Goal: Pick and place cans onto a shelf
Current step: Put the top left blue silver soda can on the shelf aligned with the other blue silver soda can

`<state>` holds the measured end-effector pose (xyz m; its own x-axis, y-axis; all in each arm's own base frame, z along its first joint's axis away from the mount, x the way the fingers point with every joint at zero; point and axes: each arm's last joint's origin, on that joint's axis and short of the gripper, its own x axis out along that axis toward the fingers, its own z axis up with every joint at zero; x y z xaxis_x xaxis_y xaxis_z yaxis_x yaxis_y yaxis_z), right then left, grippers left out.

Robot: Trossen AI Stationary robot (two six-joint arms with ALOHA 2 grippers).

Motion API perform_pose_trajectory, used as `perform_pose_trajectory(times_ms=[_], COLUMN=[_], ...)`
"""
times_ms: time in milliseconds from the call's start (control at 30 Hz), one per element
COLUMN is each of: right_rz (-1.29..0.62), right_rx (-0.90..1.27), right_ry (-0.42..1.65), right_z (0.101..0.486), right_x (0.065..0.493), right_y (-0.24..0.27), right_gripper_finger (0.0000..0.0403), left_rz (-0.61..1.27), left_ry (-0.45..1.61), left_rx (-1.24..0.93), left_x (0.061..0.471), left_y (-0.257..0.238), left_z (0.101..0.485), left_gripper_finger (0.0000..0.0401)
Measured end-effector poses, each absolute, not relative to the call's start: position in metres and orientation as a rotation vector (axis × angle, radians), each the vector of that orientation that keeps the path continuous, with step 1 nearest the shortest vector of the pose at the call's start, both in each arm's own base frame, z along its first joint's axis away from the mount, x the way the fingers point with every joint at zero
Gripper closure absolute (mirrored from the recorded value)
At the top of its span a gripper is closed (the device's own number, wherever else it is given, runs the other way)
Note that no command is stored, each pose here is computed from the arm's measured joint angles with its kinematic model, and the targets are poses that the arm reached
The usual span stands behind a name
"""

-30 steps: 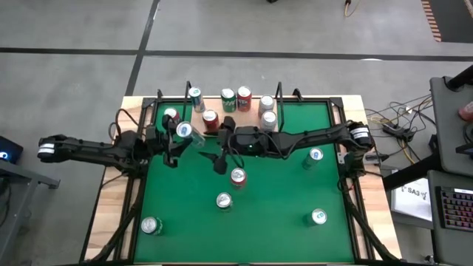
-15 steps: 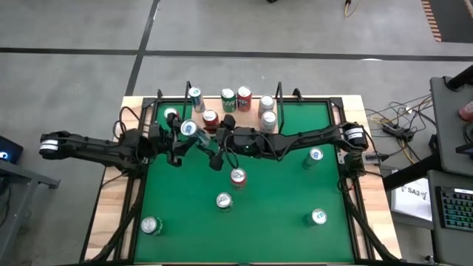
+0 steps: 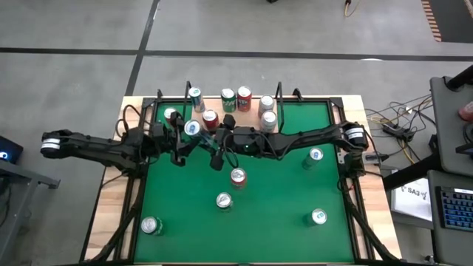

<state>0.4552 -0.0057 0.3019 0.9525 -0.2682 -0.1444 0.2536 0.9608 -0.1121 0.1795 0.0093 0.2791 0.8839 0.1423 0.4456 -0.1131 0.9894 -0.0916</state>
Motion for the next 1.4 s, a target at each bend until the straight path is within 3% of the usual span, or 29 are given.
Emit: perform_pose_trajectory(times_ms=[400,567,733,933,1067,1400], right_rz=[-0.180,0.108,0.414,0.348,0.225,0.149], right_rx=[-0.095,-0.053,-0.035,-0.049,-0.050,-0.043], right_ry=[0.282,0.247,0.034,-0.066,-0.049,-0.002], right_z=[0.335,0.335,0.327,0.311,0.304,0.298], right_x=[0.412,0.388,0.373,0.368,0.368,0.368], right_y=[-0.005,-0.004,-0.005,-0.011,-0.014,-0.016], right_gripper_finger=[0.0175,0.0175,0.0175,0.0175,0.0175,0.0175], left_rz=[0.093,-0.003,-0.083,-0.096,-0.091,0.016], left_ry=[-0.473,-0.451,-0.435,-0.461,-0.457,-0.362], left_rx=[0.037,0.060,0.064,0.015,0.001,0.035], left_x=[0.159,0.154,0.157,0.170,0.182,0.217], left_y=[0.007,0.004,0.002,0.002,0.002,0.004], left_z=[0.289,0.288,0.285,0.283,0.280,0.284], left_gripper_finger=[0.0114,0.0114,0.0114,0.0114,0.0114,0.0116])
